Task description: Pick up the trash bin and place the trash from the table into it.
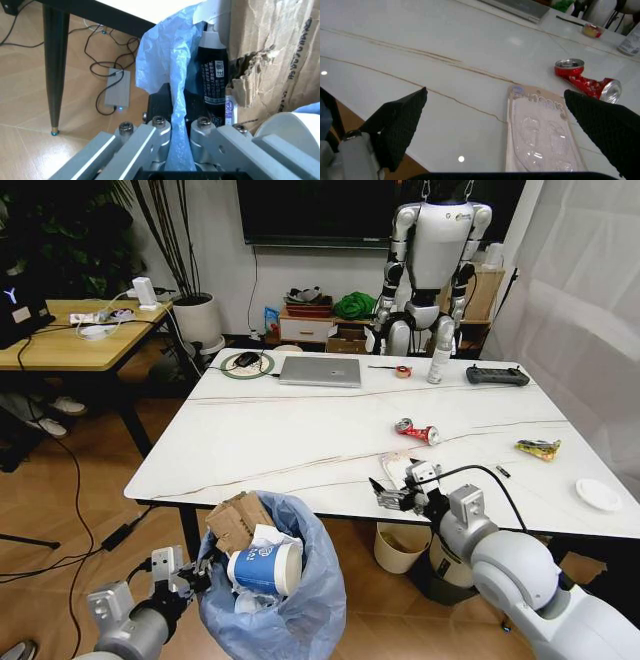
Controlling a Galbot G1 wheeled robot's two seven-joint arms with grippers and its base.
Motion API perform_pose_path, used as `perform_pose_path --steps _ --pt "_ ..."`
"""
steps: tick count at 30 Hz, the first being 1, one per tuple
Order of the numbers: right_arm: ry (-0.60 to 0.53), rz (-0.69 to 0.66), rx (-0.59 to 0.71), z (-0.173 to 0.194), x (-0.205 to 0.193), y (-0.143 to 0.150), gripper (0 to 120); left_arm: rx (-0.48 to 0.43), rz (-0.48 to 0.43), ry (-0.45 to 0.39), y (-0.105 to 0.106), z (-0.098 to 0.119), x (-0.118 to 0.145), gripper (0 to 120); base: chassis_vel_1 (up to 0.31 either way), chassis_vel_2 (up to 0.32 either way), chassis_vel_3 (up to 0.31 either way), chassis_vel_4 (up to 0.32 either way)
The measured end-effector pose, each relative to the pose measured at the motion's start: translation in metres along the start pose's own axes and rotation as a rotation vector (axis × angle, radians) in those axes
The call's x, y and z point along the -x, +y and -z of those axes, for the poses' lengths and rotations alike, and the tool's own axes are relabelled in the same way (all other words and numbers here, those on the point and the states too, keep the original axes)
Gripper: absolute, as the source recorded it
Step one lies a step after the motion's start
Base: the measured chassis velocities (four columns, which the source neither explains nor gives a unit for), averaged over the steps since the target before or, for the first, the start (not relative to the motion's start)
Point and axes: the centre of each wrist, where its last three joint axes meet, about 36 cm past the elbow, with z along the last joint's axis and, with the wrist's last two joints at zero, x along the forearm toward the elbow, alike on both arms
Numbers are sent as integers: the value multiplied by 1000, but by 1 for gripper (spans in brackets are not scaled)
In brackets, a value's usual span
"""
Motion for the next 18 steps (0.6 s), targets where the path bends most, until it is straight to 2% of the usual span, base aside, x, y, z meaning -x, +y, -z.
perform_pose_path --steps 18 --pt "95 -103 -141 -38 -2 -26 100 4 1 -8 -3 0 -4 0 0 0 0 0"
